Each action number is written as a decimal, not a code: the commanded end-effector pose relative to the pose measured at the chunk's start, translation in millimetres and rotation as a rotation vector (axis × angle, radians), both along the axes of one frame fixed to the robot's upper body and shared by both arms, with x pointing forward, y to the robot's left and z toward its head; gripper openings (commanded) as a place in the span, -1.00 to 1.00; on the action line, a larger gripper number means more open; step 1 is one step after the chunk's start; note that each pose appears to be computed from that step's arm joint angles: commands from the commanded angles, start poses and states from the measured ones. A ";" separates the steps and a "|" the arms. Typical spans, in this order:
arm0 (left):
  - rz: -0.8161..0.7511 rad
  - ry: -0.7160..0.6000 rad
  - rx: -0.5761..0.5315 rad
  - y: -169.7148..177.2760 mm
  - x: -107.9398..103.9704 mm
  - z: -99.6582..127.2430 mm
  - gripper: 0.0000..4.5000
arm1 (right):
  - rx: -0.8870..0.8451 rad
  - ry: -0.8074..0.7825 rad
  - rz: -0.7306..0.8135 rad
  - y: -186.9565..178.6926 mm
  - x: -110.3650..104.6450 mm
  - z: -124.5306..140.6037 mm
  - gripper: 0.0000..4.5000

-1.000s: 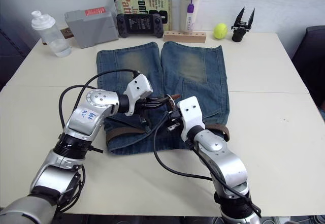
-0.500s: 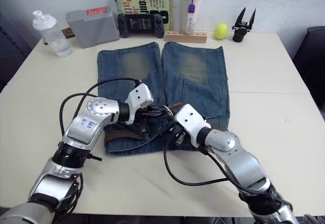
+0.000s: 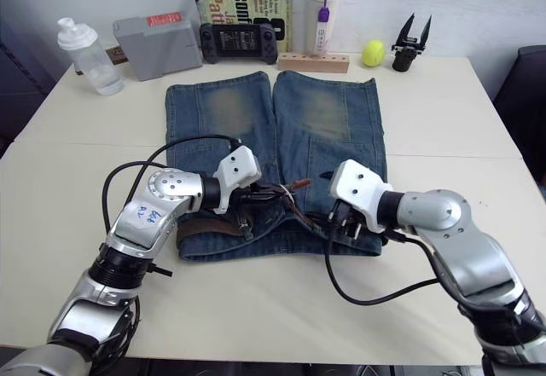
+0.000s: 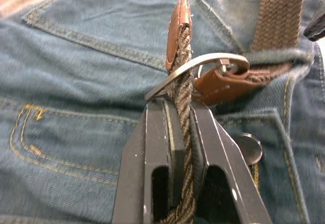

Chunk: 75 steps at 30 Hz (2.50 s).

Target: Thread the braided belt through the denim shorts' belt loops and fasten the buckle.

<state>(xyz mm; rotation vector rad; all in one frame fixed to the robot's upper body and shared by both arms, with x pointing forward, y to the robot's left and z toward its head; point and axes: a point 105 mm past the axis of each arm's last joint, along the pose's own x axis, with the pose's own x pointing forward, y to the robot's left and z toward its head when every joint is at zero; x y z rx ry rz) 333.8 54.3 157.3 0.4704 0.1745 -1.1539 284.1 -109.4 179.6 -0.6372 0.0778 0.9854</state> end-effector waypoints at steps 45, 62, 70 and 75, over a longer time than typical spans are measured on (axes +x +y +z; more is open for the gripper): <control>-0.017 -0.017 -0.228 12.5 -2.2 72.8 0.99 | -0.397 -0.419 0.376 -24.1 44.0 76.2 -1.00; -0.015 -0.078 -0.208 -37.2 3.6 59.0 -0.14 | -0.366 -0.375 0.319 -18.6 44.3 76.3 -1.00; -0.016 0.087 -0.372 -29.5 3.8 60.2 -0.98 | -0.295 -0.357 0.238 -21.9 51.0 67.9 -1.00; 0.057 0.221 -0.393 -22.5 7.0 44.8 -1.00 | -0.094 -0.200 0.175 -37.2 40.3 66.0 -0.47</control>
